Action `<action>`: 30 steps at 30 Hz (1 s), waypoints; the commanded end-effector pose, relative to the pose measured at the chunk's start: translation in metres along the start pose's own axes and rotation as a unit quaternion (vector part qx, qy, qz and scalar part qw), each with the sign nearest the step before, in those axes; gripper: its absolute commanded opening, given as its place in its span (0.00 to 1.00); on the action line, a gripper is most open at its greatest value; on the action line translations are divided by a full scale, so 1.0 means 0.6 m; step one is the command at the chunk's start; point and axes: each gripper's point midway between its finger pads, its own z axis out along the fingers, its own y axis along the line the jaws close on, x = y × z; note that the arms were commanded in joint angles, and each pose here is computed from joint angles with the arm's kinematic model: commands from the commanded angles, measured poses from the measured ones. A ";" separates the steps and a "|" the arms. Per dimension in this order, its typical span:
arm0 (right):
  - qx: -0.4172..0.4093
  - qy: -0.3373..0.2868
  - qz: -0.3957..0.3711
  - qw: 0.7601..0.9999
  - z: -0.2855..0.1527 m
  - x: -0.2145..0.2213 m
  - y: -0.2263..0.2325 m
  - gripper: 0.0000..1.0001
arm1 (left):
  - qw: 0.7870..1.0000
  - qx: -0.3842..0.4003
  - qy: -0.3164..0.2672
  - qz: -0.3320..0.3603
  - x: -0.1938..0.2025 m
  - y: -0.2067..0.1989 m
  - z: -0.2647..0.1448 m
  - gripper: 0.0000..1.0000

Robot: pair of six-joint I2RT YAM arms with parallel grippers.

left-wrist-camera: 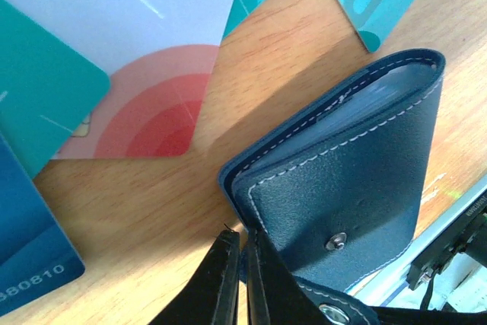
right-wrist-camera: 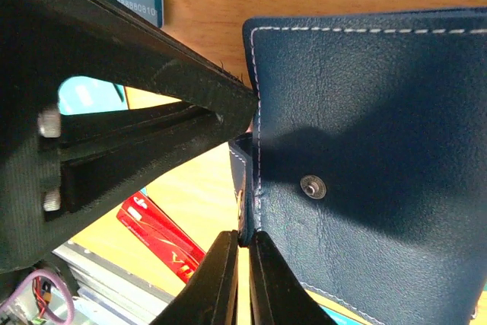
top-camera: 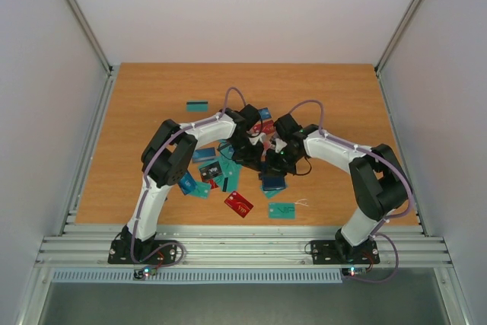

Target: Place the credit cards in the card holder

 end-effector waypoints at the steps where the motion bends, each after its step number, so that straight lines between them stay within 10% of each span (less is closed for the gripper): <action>1: 0.012 -0.012 -0.010 1.000 -0.006 -0.010 0.007 0.07 | 1.000 -0.020 0.007 0.001 0.001 0.017 0.008 0.06; 11: 0.013 -0.018 -0.010 1.000 -0.009 -0.020 0.012 0.23 | 1.000 -0.022 0.010 0.006 0.003 0.017 0.008 0.05; 30: 0.018 -0.011 -0.011 1.000 -0.001 -0.022 0.009 0.04 | 0.999 -0.043 -0.022 0.018 0.000 0.010 -0.030 0.06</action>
